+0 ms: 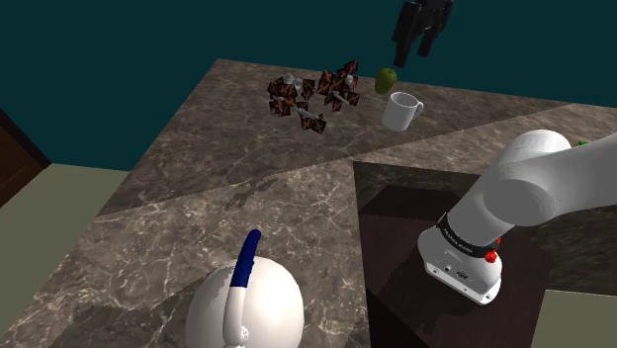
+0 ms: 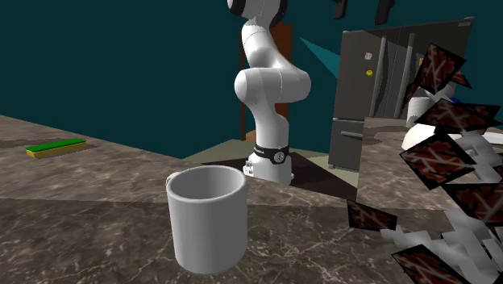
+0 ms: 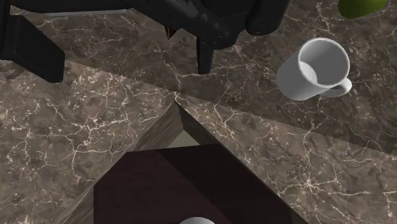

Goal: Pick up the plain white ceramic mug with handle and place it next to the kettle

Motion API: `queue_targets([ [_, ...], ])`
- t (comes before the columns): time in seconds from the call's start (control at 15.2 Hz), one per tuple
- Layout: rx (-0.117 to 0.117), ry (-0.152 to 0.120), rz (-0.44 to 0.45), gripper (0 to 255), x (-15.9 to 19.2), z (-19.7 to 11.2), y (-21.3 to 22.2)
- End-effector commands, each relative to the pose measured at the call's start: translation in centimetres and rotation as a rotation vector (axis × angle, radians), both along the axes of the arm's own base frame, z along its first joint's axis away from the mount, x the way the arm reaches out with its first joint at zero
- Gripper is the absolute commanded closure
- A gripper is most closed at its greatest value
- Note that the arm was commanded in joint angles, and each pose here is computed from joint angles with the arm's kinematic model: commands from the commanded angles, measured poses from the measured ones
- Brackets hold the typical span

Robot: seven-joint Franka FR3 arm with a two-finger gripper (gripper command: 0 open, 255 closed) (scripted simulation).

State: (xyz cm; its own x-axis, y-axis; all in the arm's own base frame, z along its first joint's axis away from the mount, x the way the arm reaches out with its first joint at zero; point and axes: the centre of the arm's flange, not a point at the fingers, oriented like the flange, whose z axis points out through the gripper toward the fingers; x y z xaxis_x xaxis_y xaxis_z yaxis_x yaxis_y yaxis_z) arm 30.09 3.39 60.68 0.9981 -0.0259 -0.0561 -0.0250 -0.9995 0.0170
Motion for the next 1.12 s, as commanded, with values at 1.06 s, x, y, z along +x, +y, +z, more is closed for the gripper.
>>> queue_targets([
  [1.06,0.013,-0.002,-0.006,0,5.5,-13.2,-15.7],
])
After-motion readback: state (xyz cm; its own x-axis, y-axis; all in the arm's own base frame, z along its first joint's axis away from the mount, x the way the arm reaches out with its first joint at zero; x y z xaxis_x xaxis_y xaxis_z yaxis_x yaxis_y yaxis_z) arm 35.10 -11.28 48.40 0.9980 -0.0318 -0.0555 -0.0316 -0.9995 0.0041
